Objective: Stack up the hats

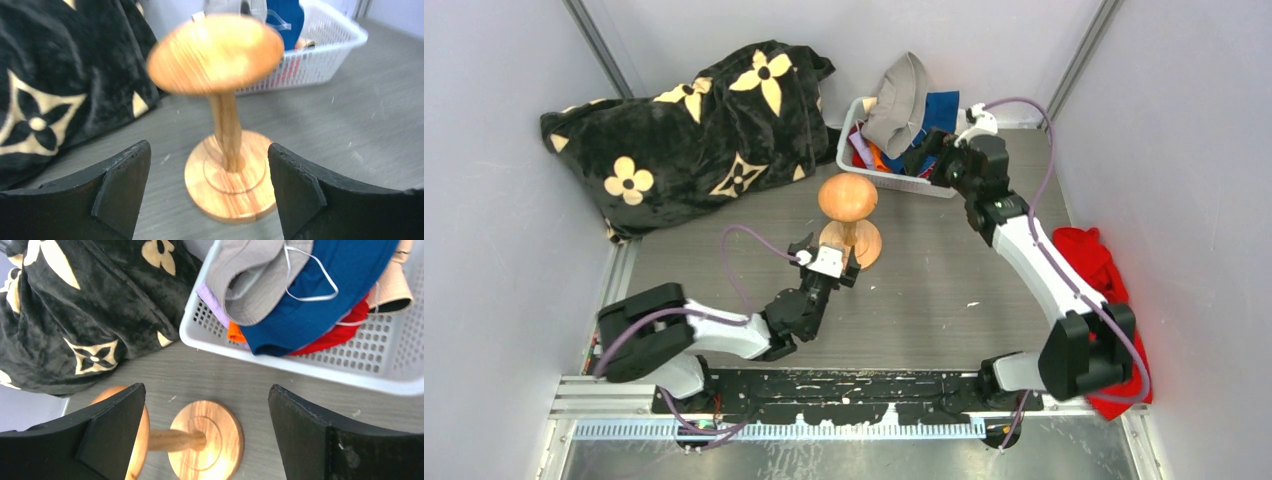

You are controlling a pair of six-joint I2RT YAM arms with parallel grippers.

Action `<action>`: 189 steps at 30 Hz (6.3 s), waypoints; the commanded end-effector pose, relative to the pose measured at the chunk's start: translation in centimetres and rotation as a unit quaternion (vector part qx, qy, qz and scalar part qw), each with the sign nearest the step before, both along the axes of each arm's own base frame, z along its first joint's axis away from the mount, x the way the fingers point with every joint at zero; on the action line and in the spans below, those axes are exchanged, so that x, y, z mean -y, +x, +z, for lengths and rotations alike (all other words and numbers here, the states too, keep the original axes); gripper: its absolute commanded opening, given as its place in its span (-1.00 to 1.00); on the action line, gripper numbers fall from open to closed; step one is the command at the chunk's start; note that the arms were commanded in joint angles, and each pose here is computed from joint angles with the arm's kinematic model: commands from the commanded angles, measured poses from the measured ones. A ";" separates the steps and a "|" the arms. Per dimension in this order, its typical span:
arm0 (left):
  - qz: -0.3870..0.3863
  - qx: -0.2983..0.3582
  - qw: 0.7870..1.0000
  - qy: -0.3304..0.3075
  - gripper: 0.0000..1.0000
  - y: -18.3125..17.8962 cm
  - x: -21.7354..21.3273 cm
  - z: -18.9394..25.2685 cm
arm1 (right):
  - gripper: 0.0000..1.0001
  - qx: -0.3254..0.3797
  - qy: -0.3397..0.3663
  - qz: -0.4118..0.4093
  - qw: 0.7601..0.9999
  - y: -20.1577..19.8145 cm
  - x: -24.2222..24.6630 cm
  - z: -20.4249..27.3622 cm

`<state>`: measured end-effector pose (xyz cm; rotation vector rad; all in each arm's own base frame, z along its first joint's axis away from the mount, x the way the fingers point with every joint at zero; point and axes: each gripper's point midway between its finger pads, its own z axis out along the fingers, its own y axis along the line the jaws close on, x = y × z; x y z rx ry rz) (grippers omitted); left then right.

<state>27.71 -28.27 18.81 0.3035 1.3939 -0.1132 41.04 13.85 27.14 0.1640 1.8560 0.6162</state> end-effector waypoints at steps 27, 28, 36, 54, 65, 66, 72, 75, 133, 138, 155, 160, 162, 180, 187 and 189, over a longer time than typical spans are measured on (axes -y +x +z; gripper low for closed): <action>-0.001 -0.042 0.998 -0.052 0.68 -2.3 -6.5 13.4 | 0.73 -0.021 0.013 -0.030 0.999 20.5 -1.3 -3.0; -0.001 -0.041 0.998 -0.053 0.67 -2.3 -6.6 13.4 | 0.73 -0.023 0.016 -0.027 0.999 20.1 -1.3 -3.2; 0.002 -0.047 0.998 -0.051 0.67 -1.6 -6.3 12.5 | 0.74 -0.036 0.064 0.025 0.997 18.5 -3.8 -4.9; 0.003 -0.056 0.997 -0.061 0.68 -1.5 -6.6 11.6 | 0.79 0.006 0.052 -0.001 0.999 15.6 -2.7 0.1; 0.007 -0.057 0.996 -0.063 0.67 -1.4 -7.1 11.7 | 0.79 -0.017 0.068 0.025 0.997 15.4 -4.7 -2.5; 0.008 -0.057 0.996 -0.062 0.67 -1.4 -7.2 11.7 | 0.79 -0.020 0.068 0.029 0.997 15.2 -5.1 -2.7; 0.010 -0.058 0.996 -0.060 0.67 -1.1 -7.3 11.5 | 0.78 -0.031 0.072 0.044 0.996 15.2 -6.9 -4.0; 0.012 -0.059 0.996 -0.059 0.68 -1.0 -7.5 11.4 | 0.75 -0.038 0.073 0.049 0.995 15.4 -7.7 -4.7; 0.040 -0.060 0.992 -0.103 0.52 6.1 -10.4 24.1 | -0.99 0.169 0.222 0.365 0.888 0.8 -19.5 22.5; 0.056 -0.055 0.991 -0.111 0.51 6.0 -11.8 24.4 | -0.99 0.151 0.217 0.398 0.878 -1.9 -22.6 20.7; 0.047 -0.053 0.989 -0.127 0.49 5.0 -12.6 24.4 | -0.99 0.115 0.189 0.387 0.895 -6.7 -21.1 16.1; 0.043 -0.060 0.989 -0.127 0.47 4.9 -12.5 23.8 | -0.99 0.105 0.162 0.361 0.912 -8.0 -19.3 14.7; 0.034 -0.064 0.989 -0.126 0.45 4.8 -12.2 23.6 | -0.98 0.095 0.152 0.348 0.920 -8.1 -18.5 13.5; 0.019 -0.083 0.991 -0.106 0.41 5.2 -11.1 22.2 | -0.99 0.006 0.130 0.272 0.953 -7.8 -11.8 3.5; 0.022 -0.089 0.991 -0.098 0.40 5.7 -10.8 21.4 | -0.99 -0.018 0.113 0.249 0.962 -9.0 -9.8 0.9; 0.020 -0.091 0.991 -0.099 0.40 5.9 -10.6 21.3 | -0.99 -0.031 0.110 0.241 0.964 -9.1 -9.2 -0.3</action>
